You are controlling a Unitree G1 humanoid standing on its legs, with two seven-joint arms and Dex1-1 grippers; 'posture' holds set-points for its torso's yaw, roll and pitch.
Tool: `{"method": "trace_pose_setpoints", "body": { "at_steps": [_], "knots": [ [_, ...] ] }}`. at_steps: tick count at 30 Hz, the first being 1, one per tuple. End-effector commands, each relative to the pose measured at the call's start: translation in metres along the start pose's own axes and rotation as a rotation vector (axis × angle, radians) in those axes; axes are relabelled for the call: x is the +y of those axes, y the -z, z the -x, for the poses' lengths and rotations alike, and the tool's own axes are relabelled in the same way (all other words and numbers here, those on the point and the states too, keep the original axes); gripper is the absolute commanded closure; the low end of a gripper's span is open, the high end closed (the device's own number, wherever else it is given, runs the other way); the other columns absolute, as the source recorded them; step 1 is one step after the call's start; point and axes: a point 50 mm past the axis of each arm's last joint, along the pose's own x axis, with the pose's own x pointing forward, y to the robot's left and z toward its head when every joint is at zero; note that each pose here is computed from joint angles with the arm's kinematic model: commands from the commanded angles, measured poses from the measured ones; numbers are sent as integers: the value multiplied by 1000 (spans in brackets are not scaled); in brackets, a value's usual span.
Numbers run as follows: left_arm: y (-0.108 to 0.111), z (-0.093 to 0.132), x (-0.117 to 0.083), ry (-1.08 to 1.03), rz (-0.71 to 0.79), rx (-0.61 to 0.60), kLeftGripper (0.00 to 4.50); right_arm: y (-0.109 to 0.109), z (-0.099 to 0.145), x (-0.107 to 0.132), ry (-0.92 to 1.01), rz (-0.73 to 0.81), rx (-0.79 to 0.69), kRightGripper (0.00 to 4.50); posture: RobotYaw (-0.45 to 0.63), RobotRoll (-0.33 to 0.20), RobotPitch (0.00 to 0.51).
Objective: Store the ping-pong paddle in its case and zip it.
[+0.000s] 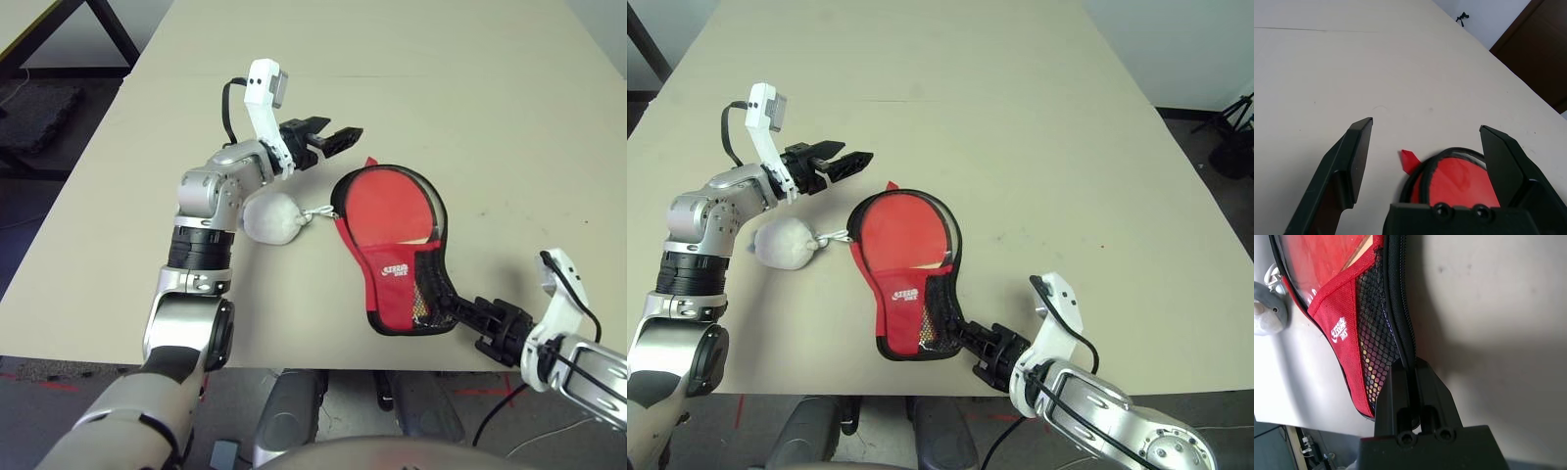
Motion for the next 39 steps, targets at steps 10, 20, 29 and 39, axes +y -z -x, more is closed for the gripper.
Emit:
{"method": "trace_pose_setpoints", "body": {
  "at_steps": [10, 20, 29, 39],
  "knots": [
    [4, -6, -3, 20, 3, 10, 0, -7, 0, -5, 9, 24, 5, 4471, -158, 0, 230],
    [3, 0, -2, 6, -9, 10, 0, -31, 6, -4, -58, 249, 99, 1265, -128, 0, 226],
    [-3, 0, -1, 7, -19, -21, 0, -81, 8, 34, -171, 556, 38, 25, -121, 0, 202],
    [-10, 9, 6, 65, -144, 37, 0, -80, -52, 44, -109, 914, 90, 25, -109, 0, 187]
  ]
}}
